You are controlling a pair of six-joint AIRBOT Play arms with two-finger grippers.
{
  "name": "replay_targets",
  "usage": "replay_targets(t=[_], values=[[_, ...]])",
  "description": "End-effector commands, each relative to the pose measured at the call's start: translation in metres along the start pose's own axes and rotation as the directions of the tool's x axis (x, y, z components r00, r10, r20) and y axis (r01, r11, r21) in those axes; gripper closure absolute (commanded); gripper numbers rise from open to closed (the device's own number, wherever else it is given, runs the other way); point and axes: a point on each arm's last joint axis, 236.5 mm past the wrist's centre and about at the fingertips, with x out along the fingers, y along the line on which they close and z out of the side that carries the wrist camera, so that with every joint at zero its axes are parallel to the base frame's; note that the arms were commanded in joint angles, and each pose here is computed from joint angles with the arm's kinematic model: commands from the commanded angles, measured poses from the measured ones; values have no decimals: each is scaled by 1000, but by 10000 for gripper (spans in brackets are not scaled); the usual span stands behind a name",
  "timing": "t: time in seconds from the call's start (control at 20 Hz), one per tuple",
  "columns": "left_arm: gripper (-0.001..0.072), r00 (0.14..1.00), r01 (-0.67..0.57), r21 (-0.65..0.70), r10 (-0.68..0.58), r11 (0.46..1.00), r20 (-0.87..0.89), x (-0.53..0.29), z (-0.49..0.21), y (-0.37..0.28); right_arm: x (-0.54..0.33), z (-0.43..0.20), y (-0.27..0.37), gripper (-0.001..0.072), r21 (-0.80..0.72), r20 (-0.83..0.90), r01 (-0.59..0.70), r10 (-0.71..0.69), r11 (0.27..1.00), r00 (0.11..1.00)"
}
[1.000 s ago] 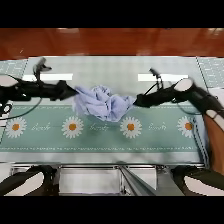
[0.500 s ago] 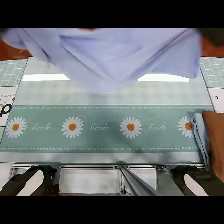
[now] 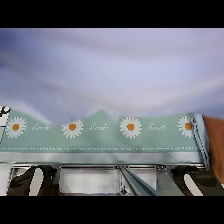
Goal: Fold the shirts.
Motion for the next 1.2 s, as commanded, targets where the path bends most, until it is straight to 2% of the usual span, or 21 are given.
replay_targets(t=[0.0, 0.15, 0.3, 0.4, 0.55, 0.7, 0.75, 0.95, 1.0, 1.05, 1.1, 1.15], values=[[692, 992, -116, 103, 110, 988, 59, -38, 7, -8, -15, -49, 3, 681, 33, -186, 5, 1, 999, 983], [692, 990, -140, 40, 141, 989, -22, -27, -14, 18, 14, -90, 24, 681, 102, -304, -87, 114, 991, 946], [692, 978, -94, -110, 71, 990, -196, 20, -74, 50, 68, -146, 50, 681, 231, -393, -178, 259, 956, 882], [693, 944, -86, -234, 4, 968, -331, 57, -134, 77, 112, -195, 48, 681, 304, -441, -146, 275, 941, 854], [693, 886, -153, -380, -43, 912, -462, 113, -229, 127, 180, -270, 50, 681, 404, -505, -106, 318, 909, 802], [692, 809, -199, -460, -120, 865, -576, 170, -317, 153, 260, -302, 50, 681, 439, -466, -139, 357, 888, 809], [692, 777, -214, -485, -153, 848, -611, 190, -348, 154, 285, -318, 44, 681, 458, -479, -109, 348, 882, 806], [692, 696, -274, -544, -226, 793, -681, 252, -451, 144, 372, -393, 44, 680, 561, -575, -20, 407, 827, 709], [692, 684, -285, -590, -270, 756, -677, 260, -466, 134, 389, -404, 42, 644, 584, -583, 6, 414, 812, 699], [688, 674, -299, -637, -316, 710, -668, 266, -479, 124, 403, -413, 41, 427, 592, -590, 19, 417, 806, 692], [585, 660, -313, -667, -350, 676, -665, 267, -489, 118, 413, -416, 39, 296, 590, -594, 16, 421, 807, 685], [267, 630, -322, -681, -387, 658, -673, 262, -496, 112, 420, -413, 33, 296, 593, -595, 21, 421, 805, 684]])
